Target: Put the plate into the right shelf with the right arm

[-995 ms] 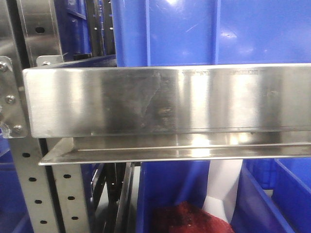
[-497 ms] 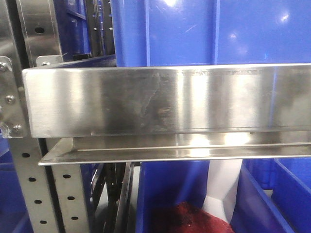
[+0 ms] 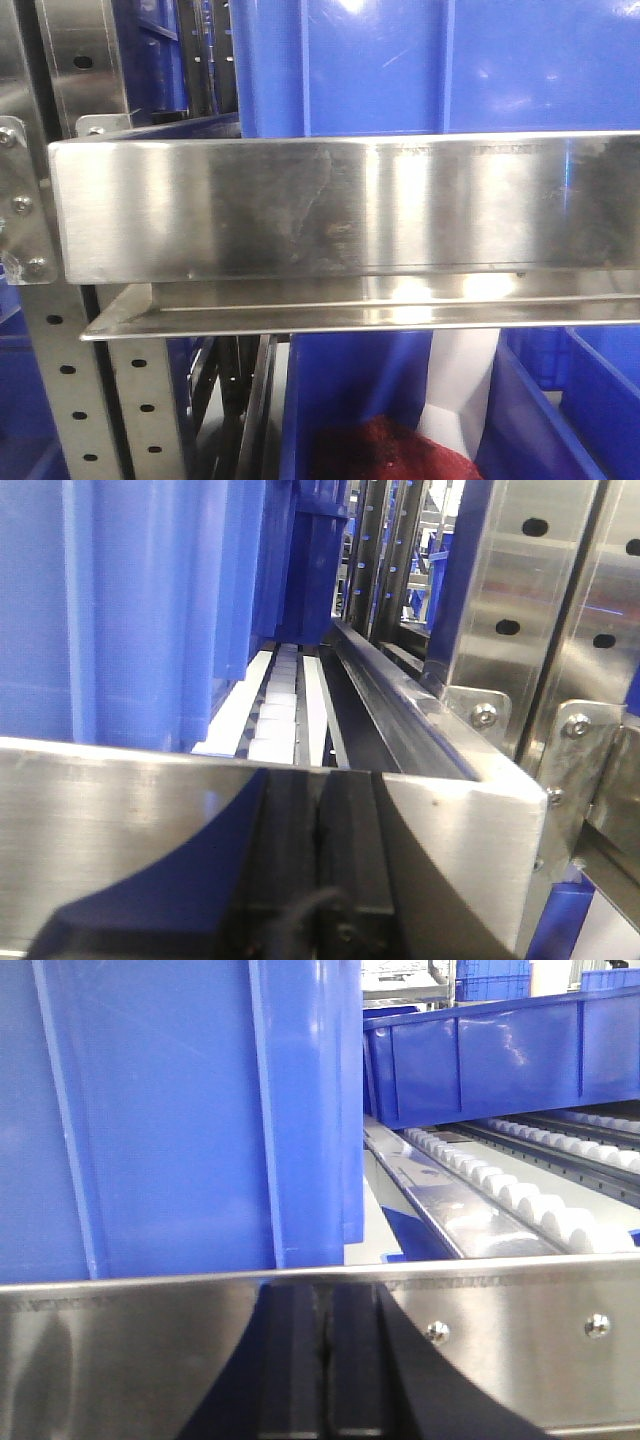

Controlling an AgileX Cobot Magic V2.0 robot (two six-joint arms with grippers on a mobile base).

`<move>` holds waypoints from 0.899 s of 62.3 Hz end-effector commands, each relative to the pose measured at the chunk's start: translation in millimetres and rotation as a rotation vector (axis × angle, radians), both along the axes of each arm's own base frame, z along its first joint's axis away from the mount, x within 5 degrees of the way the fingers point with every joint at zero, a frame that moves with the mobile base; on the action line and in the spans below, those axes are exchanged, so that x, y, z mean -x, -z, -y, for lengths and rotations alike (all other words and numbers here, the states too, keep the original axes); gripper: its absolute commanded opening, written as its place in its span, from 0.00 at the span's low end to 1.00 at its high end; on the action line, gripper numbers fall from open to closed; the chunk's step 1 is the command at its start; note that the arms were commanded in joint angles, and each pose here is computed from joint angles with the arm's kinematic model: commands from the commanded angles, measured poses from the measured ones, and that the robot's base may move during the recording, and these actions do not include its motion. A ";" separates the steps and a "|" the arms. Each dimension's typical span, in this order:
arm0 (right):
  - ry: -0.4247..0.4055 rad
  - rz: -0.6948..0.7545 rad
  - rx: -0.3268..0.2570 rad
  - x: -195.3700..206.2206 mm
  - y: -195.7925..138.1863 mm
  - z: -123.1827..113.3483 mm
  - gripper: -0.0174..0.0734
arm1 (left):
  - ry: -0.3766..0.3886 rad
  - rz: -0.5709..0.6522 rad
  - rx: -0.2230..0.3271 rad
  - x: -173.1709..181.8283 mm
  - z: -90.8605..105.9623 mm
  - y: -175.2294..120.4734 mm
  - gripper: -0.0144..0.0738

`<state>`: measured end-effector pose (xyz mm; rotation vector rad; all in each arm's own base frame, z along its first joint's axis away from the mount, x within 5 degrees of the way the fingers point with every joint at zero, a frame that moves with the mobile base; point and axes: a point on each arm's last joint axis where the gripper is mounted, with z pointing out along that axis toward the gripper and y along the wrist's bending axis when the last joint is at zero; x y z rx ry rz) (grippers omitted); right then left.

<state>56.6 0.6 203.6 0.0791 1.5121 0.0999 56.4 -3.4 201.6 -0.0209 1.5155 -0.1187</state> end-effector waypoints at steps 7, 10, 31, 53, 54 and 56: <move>0.013 0.095 0.013 2.1 -9.2 0.9 0.24 | -0.001 0.089 0.011 1.0 -0.1 -6.0 0.11; 0.013 0.095 0.013 2.1 -9.2 0.9 0.24 | -0.001 0.089 0.011 1.0 -0.1 -6.0 0.11; 0.013 0.095 0.013 2.1 -9.2 0.9 0.24 | -0.001 0.089 0.011 1.0 -0.1 -6.0 0.11; 0.013 0.095 0.013 2.1 -9.2 0.9 0.24 | -0.001 0.089 0.011 1.0 -0.1 -6.0 0.11; 0.013 0.095 0.013 2.1 -9.2 0.9 0.24 | -0.001 0.089 0.011 1.0 -0.1 -6.0 0.11; 0.013 0.095 0.013 2.1 -9.2 0.9 0.24 | -0.001 0.089 0.011 1.0 -0.1 -6.0 0.11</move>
